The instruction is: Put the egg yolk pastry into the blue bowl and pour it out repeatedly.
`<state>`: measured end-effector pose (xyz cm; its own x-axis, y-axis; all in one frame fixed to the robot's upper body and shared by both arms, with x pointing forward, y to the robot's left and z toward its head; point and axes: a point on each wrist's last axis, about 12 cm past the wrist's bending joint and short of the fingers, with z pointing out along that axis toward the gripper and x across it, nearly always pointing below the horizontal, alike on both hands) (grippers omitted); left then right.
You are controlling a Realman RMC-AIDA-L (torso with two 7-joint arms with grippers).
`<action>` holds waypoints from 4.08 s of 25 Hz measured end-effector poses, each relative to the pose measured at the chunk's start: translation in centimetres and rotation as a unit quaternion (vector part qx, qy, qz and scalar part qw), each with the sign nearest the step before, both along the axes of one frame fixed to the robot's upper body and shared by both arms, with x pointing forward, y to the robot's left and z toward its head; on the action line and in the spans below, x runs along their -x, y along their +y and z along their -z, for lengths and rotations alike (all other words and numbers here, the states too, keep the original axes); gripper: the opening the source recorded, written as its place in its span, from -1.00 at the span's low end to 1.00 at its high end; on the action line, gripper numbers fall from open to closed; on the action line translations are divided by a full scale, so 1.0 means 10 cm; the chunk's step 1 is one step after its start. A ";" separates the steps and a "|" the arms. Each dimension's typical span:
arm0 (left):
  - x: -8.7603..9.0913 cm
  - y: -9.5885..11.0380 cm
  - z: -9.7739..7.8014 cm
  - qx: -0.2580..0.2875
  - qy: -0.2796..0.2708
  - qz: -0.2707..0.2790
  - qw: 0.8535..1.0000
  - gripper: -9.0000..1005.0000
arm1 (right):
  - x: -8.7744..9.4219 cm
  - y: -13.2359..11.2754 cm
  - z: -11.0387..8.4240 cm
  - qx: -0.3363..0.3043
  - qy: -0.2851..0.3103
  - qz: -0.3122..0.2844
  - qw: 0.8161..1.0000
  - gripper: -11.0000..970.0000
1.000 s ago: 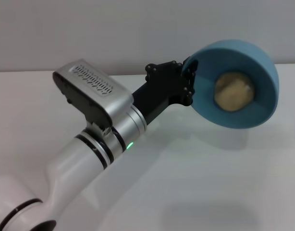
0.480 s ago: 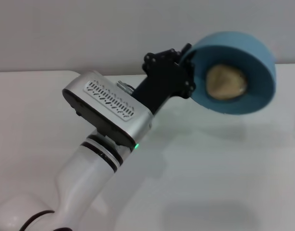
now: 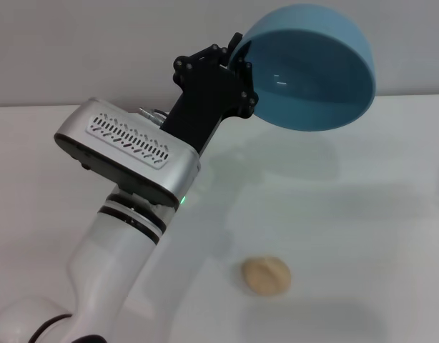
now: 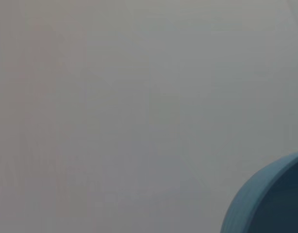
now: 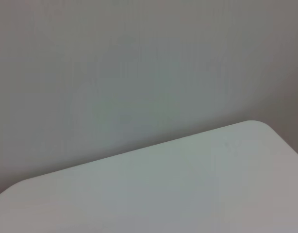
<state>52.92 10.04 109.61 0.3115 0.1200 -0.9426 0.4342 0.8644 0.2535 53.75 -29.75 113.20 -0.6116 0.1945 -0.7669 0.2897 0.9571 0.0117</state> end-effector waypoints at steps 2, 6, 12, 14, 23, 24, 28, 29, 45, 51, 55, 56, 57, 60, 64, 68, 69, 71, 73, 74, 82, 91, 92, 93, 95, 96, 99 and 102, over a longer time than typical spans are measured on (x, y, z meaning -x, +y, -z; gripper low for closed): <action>0.00 0.00 0.01 -0.001 0.002 0.000 1.000 -0.98 | 0.00 0.01 0.00 0.000 0.000 -0.003 1.000 -0.29; -0.04 0.00 0.04 -0.006 0.016 0.006 1.000 -0.98 | -0.02 0.10 0.00 0.001 0.000 -0.018 1.000 -0.29; -0.19 0.05 0.05 -0.005 0.047 -0.004 0.999 -0.98 | -0.06 0.31 -0.02 -0.022 0.007 -0.071 0.997 -0.29; -0.31 0.08 0.03 -0.009 0.081 -0.013 0.997 -0.98 | -0.08 0.42 -0.03 -0.041 0.012 -0.103 0.994 -0.29; -0.80 0.23 -0.19 -0.053 0.251 -0.003 0.966 -0.98 | -0.06 0.77 -0.12 -0.073 0.025 -0.215 0.974 -0.29; -0.83 0.25 -0.22 -0.056 0.264 0.002 0.963 -0.98 | -0.06 0.83 -0.14 -0.073 0.027 -0.227 0.971 -0.29; -0.97 0.34 -0.34 -0.080 0.321 0.027 0.943 -0.98 | 0.00 1.07 -0.20 -0.059 0.031 -0.282 0.957 -0.29; -1.01 0.37 -0.38 -0.095 0.341 0.035 0.935 -0.98 | 0.02 1.12 -0.22 -0.053 0.030 -0.296 0.953 -0.29; -1.12 0.42 -0.57 -0.256 0.475 -0.030 0.841 -0.98 | 0.29 1.53 -0.50 -0.172 0.120 -0.465 0.860 -0.29; -1.10 0.45 -0.61 -0.262 0.478 -0.039 0.837 -0.98 | 0.38 1.57 -0.46 -0.142 0.159 -0.534 0.818 -0.29; -1.09 0.48 -0.61 -0.259 0.481 -0.042 0.837 -0.98 | 0.33 1.52 -0.33 -0.138 0.200 -0.533 0.811 -0.29; -1.09 0.48 -0.61 -0.260 0.480 -0.041 0.837 -0.98 | 0.31 1.52 -0.32 -0.137 0.213 -0.534 0.807 -0.29; -1.09 0.47 -0.61 -0.261 0.479 -0.041 0.837 -0.98 | 0.28 1.53 -0.32 -0.134 0.222 -0.535 0.804 -0.29; -1.08 0.46 -0.61 -0.266 0.477 -0.039 0.837 -0.98 | 0.24 1.56 -0.32 -0.129 0.245 -0.544 0.792 -0.29; -1.08 0.46 -0.60 -0.267 0.479 -0.039 0.835 -0.98 | 0.32 1.66 -0.33 -0.062 0.253 -0.591 0.763 -0.29; -1.06 0.48 -0.59 -0.271 0.485 -0.039 0.831 -0.98 | 0.29 1.70 -0.27 -0.021 0.296 -0.570 0.766 -0.09; -1.06 0.49 -0.58 -0.271 0.485 -0.040 0.830 -0.98 | 0.26 1.71 -0.24 -0.011 0.314 -0.560 0.767 -0.04; -1.06 0.50 -0.57 -0.270 0.487 -0.040 0.829 -0.98 | 0.23 1.72 -0.16 0.020 0.340 -0.552 0.761 0.07; -1.05 0.51 -0.57 -0.268 0.489 -0.040 0.829 -0.98 | 0.23 1.77 -0.11 0.079 0.351 -0.556 0.749 0.20; -1.05 0.51 -0.57 -0.266 0.490 -0.040 0.829 -0.98 | 0.23 1.77 -0.11 0.079 0.351 -0.556 0.749 0.26; -1.02 0.54 -0.52 -0.246 0.508 -0.044 0.825 -0.98 | 0.26 1.79 -0.09 0.193 0.310 -0.599 0.712 0.31; -0.98 0.63 -0.46 -0.208 0.527 -0.048 0.823 -0.97 | 0.27 1.82 0.04 0.254 0.260 -0.639 0.678 0.31; -0.98 0.63 -0.45 -0.207 0.528 -0.048 0.822 -0.97 | 0.27 1.84 0.05 0.258 0.254 -0.640 0.678 0.31; -0.98 0.63 -0.45 -0.207 0.528 -0.048 0.822 -0.97 | 0.27 1.85 0.08 0.262 0.247 -0.642 0.677 0.31; -0.98 0.64 -0.45 -0.208 0.530 -0.048 0.821 -0.97 | 0.26 1.88 0.11 0.265 0.239 -0.644 0.677 0.31; -0.98 0.64 -0.46 -0.209 0.532 -0.048 0.819 -0.97 | 0.26 1.90 0.13 0.264 0.235 -0.645 0.678 0.31; -0.96 0.65 -0.45 -0.214 0.544 -0.047 0.810 -0.97 | 0.28 1.98 0.15 0.251 0.225 -0.646 0.685 0.31; -0.94 0.64 -0.45 -0.218 0.548 -0.046 0.807 -0.97 | 0.32 2.06 0.18 0.241 0.215 -0.645 0.693 0.29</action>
